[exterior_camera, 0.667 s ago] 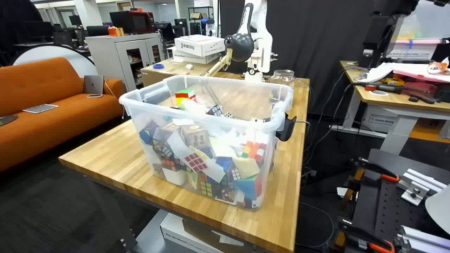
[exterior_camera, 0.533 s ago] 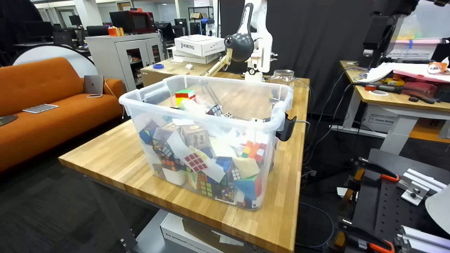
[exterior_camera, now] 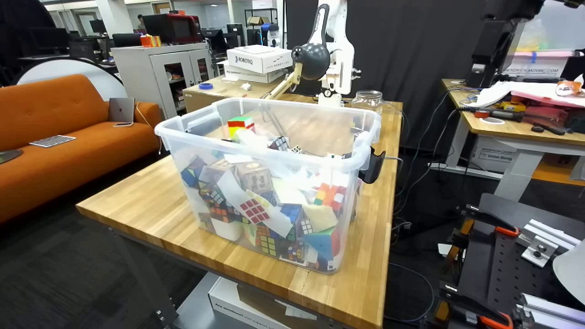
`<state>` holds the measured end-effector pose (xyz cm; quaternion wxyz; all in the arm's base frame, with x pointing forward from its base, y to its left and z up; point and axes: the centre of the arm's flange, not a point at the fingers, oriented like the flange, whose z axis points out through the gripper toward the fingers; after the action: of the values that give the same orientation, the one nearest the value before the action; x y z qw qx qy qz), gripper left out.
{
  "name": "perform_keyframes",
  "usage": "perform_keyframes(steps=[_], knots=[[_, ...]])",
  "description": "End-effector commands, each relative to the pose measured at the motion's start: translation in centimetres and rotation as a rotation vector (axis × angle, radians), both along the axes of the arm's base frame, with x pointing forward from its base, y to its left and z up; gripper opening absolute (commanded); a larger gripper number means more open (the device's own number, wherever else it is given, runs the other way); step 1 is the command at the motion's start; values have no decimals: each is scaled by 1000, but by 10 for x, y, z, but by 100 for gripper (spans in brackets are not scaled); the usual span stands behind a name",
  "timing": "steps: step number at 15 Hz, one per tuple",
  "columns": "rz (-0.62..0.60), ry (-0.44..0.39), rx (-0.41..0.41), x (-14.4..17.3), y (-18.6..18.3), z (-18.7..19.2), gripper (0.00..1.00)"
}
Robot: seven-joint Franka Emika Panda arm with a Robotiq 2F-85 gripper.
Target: Put the rubik's cube inside the storage box
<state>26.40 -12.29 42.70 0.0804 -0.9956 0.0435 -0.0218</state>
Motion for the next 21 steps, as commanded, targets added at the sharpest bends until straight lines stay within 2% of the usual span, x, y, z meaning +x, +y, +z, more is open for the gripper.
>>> perform_keyframes(steps=[1, 5, 10, 11, 13, 21], knots=[[-5, 20, -3, 12, -4, -1, 100], [-86, 75, -27, 39, -14, -24, 100], [-143, 98, -46, 71, -16, -55, 100], [-114, 86, -45, 52, -11, -51, 100], [-113, 103, -47, 55, -11, -57, 100], [-120, 87, -46, 54, -10, -53, 100]])
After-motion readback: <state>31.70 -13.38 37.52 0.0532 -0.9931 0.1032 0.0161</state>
